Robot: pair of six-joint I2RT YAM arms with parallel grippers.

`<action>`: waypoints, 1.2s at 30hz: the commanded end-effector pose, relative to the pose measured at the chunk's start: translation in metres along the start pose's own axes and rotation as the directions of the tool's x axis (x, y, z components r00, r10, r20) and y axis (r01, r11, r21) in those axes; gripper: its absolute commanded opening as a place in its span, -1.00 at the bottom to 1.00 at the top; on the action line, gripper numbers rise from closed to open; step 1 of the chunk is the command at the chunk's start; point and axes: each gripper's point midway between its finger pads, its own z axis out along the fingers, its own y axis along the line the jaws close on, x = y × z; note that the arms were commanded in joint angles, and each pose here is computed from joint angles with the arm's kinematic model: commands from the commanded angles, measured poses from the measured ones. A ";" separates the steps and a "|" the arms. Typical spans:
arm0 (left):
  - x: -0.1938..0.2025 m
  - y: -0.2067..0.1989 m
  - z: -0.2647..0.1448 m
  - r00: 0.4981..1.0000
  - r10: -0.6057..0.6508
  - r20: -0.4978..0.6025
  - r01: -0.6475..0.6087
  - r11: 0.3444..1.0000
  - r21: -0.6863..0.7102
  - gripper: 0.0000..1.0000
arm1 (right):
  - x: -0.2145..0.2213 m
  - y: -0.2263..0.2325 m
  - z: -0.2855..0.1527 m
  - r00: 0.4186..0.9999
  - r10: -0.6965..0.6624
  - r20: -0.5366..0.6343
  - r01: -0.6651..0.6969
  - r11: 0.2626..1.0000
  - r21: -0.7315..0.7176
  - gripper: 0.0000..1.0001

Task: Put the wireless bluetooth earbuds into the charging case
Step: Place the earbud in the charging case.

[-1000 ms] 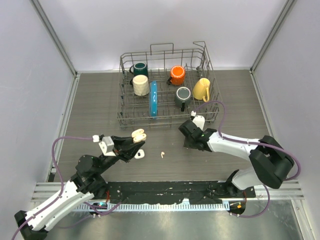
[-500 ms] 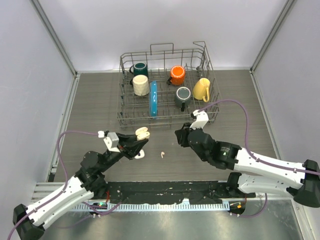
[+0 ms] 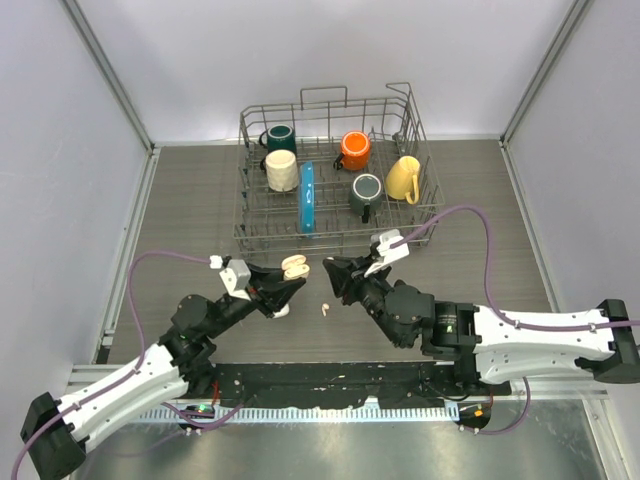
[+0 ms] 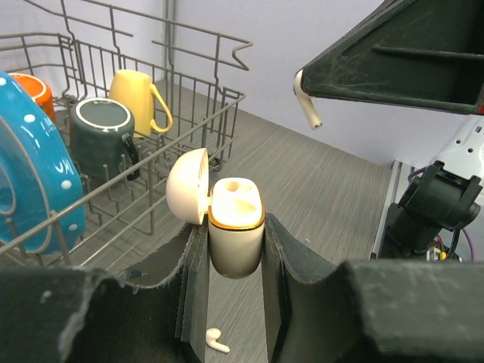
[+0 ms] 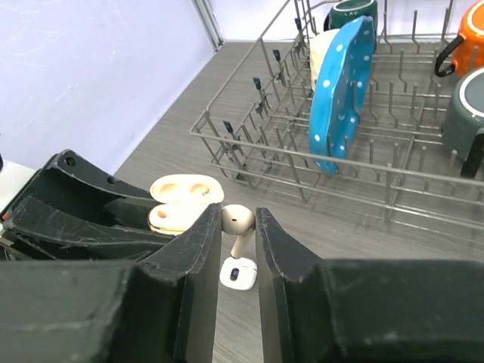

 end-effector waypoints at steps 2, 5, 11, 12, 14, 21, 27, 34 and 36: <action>-0.044 -0.017 0.009 0.992 0.040 0.116 -0.049 0.996 0.077 -1.00 | -0.039 0.019 0.007 0.989 0.066 0.129 -0.064 0.998 -0.013 -0.99; -0.045 -0.019 0.010 0.993 0.047 0.109 -0.056 0.995 0.084 -1.00 | -0.042 0.024 0.008 0.987 0.072 0.141 -0.068 0.997 -0.034 -0.98; -0.044 -0.019 0.010 0.993 0.047 0.104 -0.056 0.995 0.085 -1.00 | -0.045 0.035 0.009 0.986 0.075 0.148 -0.063 0.995 -0.081 -0.99; -0.043 -0.019 0.011 0.994 0.046 0.101 -0.054 0.995 0.086 -1.00 | -0.045 0.036 0.010 0.986 0.077 0.147 -0.065 0.994 -0.086 -0.99; -0.042 -0.018 0.011 0.994 0.044 0.098 -0.052 0.995 0.084 -1.00 | -0.043 0.040 0.010 0.987 0.075 0.140 -0.061 0.993 -0.102 -0.99; -0.045 -0.020 0.011 0.994 0.033 0.107 -0.043 0.995 0.089 -1.00 | -0.031 0.049 0.016 0.993 0.047 0.109 -0.034 0.992 -0.120 -0.99; -0.050 -0.022 0.010 0.992 0.036 0.122 -0.048 0.994 0.096 -1.00 | -0.022 0.050 0.019 0.995 0.019 0.099 -0.008 0.994 -0.112 -0.99; -0.054 -0.025 0.009 0.991 0.035 0.132 -0.050 0.993 0.108 -1.00 | -0.013 0.048 0.021 0.996 -0.022 0.081 0.030 0.994 -0.103 -0.98; -0.054 -0.025 0.009 0.990 0.036 0.134 -0.050 0.993 0.109 -1.00 | -0.010 0.047 0.022 0.997 -0.038 0.074 0.045 0.994 -0.102 -0.99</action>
